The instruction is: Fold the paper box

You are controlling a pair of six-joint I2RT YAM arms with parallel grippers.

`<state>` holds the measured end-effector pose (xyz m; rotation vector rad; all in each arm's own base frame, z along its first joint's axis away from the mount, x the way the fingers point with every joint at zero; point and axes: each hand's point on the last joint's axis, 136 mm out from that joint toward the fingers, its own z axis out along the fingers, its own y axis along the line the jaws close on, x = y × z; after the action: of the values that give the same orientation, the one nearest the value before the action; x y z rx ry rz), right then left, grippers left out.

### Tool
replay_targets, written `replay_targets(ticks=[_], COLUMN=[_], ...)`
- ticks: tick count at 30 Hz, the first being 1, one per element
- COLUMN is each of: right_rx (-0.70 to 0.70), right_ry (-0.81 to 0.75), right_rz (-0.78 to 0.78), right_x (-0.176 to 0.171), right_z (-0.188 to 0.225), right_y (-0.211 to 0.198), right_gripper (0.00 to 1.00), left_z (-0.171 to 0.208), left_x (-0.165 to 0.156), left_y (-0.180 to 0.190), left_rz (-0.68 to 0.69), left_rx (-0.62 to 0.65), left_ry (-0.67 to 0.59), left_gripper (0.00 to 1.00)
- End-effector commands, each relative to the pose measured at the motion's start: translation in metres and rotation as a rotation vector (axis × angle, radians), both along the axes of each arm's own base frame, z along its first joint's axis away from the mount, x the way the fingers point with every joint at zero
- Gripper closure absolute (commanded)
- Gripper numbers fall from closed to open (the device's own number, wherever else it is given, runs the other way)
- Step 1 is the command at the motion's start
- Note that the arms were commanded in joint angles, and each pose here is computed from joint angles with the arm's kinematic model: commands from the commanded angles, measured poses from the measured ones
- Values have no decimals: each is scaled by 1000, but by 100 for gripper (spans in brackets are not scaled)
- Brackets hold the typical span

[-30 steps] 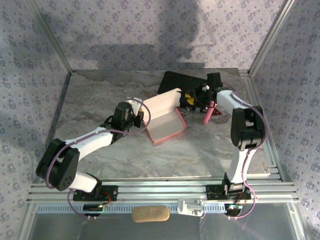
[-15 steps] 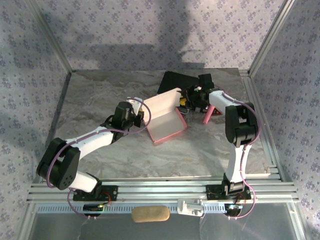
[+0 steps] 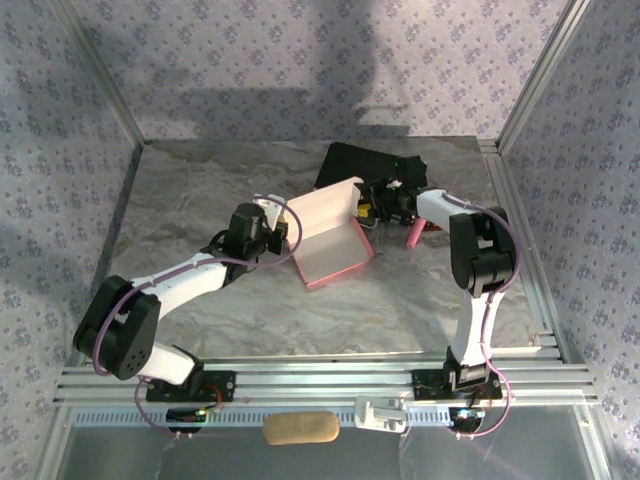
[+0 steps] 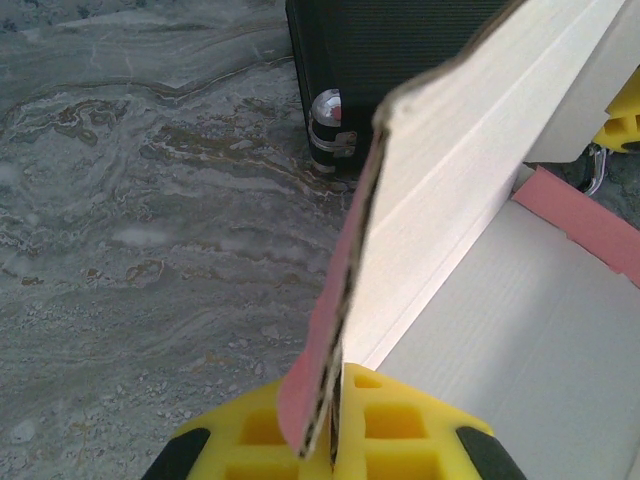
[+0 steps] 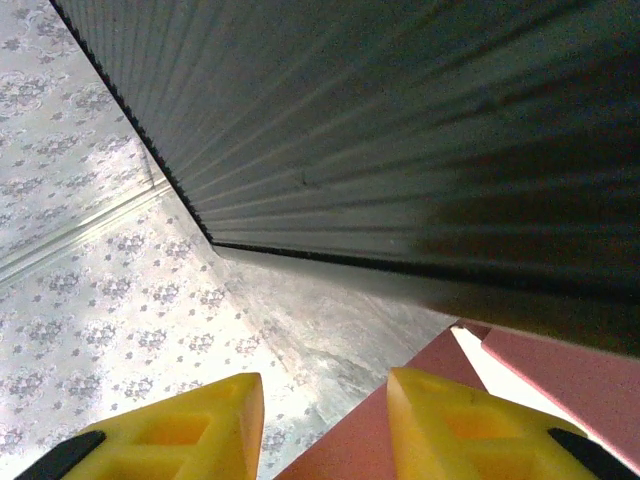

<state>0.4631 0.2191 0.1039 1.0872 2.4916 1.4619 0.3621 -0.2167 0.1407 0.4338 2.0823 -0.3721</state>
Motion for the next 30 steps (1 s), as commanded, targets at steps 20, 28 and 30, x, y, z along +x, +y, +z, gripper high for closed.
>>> replay_targets(ticks=[20, 28, 30], right_rx=[102, 120, 122], right_ry=[79, 95, 98], right_rz=[44, 45, 47], right_x=[-22, -24, -27], right_z=[7, 5, 5], right_y=[27, 31, 31], right_gripper=[53, 50, 49], left_z=[18, 22, 22], left_x=[7, 5, 4], left_y=[-12, -17, -18], left_rz=[-32, -62, -74], left_rx=[-38, -39, -30], left_ry=[-35, -51, -58], left_gripper=[98, 98, 98])
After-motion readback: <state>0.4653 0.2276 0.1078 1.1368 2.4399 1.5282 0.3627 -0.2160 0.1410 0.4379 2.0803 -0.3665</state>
